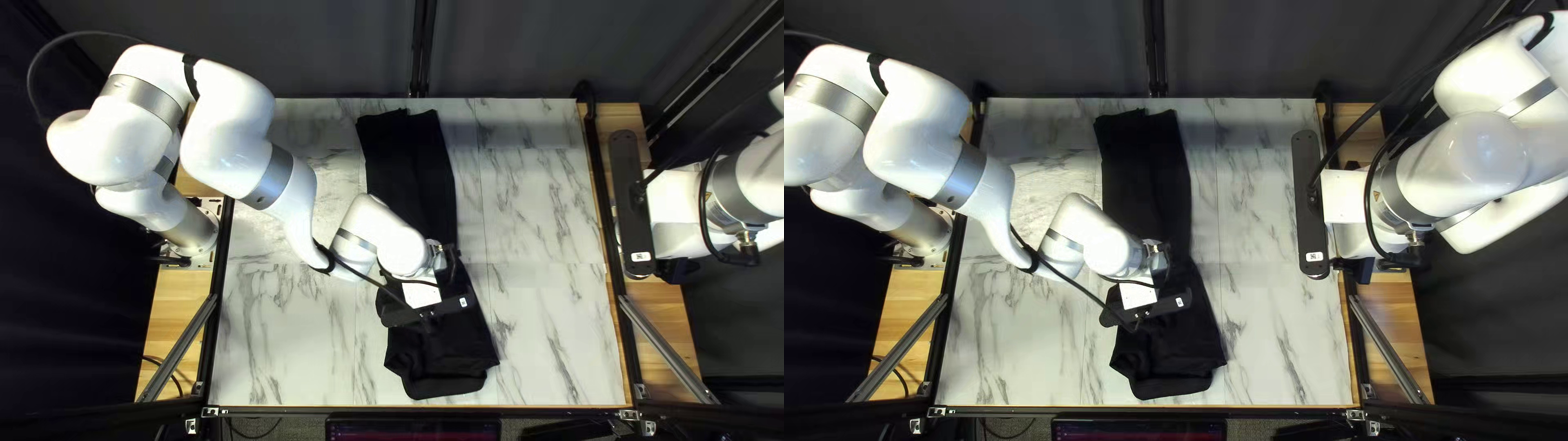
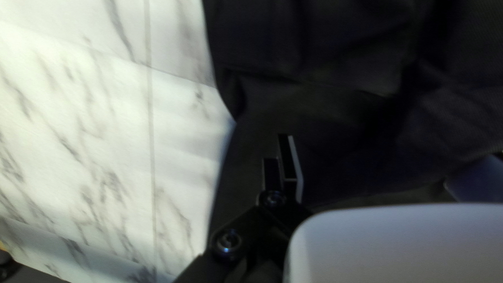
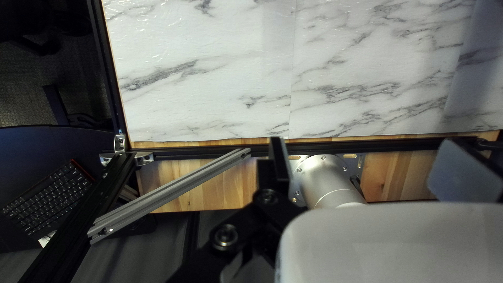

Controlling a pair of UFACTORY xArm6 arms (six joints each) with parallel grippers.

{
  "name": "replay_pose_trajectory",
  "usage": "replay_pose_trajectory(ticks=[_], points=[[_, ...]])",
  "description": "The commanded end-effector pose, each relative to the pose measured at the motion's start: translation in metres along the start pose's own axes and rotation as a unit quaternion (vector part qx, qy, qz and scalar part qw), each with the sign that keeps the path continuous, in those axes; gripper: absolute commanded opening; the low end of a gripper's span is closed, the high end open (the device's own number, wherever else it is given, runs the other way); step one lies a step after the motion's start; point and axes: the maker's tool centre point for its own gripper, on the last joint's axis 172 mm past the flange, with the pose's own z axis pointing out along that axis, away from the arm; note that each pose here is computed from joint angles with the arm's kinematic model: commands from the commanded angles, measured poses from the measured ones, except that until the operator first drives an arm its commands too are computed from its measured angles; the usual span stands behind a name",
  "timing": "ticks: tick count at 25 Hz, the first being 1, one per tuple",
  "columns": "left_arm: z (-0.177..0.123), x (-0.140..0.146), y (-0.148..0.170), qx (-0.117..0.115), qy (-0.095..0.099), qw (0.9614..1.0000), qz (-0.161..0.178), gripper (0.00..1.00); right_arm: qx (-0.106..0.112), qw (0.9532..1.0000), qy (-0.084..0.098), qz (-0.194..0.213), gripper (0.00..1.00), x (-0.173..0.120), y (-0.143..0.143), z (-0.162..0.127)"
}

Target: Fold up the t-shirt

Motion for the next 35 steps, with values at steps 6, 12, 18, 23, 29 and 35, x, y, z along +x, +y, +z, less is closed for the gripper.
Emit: replay_pose_trajectory(ticks=[6, 12, 18, 23, 29, 35], points=[[0.014, 0.007, -0.055, 0.008, 0.054, 0.9981, 0.026, 1.00, 0.000, 1.0000, 0.000, 0.000, 1.00, 0.000, 0.000, 0.000], [-0.025, -0.026, -0.019, 0.013, 0.022, 0.9995, 0.019, 1.00, 0.000, 1.0000, 0.000, 0.000, 1.00, 0.000, 0.000, 0.000], [-0.045, -0.053, 0.031, 0.020, -0.023, 0.9995, -0.007, 1.00, 0.000, 1.0000, 0.000, 0.000, 1.00, 0.000, 0.000, 0.000], [-0.042, -0.045, 0.066, 0.028, -0.033, 0.9989, -0.019, 1.00, 0.000, 1.0000, 0.000, 0.000, 1.00, 0.000, 0.000, 0.000], [-0.017, -0.019, 0.080, 0.027, -0.015, 0.9993, -0.020, 1.00, 0.000, 1.0000, 0.000, 0.000, 1.00, 0.000, 0.000, 0.000], [-0.016, 0.014, 0.078, 0.027, 0.008, 0.9996, -0.008, 1.00, 0.000, 1.0000, 0.000, 0.000, 1.00, 0.000, 0.000, 0.000]])
